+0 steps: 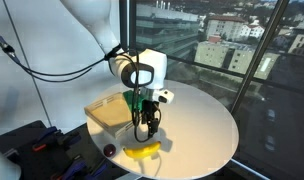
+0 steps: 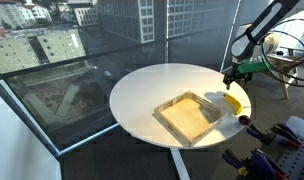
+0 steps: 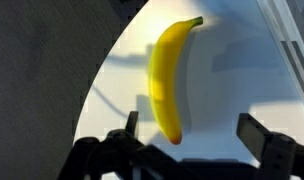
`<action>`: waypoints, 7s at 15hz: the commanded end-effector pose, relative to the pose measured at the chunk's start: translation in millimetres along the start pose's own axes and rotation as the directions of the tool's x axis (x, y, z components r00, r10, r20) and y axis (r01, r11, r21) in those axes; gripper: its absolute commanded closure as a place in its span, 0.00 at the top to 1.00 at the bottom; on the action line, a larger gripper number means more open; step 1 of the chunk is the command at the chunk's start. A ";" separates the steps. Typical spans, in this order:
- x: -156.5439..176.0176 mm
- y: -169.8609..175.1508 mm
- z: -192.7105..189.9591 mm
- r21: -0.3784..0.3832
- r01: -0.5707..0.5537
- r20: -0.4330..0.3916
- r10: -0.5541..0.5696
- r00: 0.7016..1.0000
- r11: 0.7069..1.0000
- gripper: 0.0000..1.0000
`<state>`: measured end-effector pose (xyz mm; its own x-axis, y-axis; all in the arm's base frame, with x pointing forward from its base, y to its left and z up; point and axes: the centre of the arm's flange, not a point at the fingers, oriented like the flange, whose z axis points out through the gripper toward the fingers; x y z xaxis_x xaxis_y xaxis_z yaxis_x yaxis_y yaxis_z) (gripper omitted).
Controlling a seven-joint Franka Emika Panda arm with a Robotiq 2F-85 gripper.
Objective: Put the banana in the box
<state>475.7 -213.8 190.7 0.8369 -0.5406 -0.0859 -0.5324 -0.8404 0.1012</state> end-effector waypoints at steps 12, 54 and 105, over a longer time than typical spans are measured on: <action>-3.6 4.6 36.8 -0.009 0.025 -0.010 -0.026 1.000 1.000 1.00; -2.6 34.8 92.1 -0.013 0.009 0.002 -0.009 1.000 1.000 1.00; -17.3 15.5 24.8 0.042 0.210 -0.008 -0.210 0.978 0.977 0.16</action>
<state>455.2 -220.0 150.0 0.9228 -0.3750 -0.0880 -0.3698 -0.9265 0.0701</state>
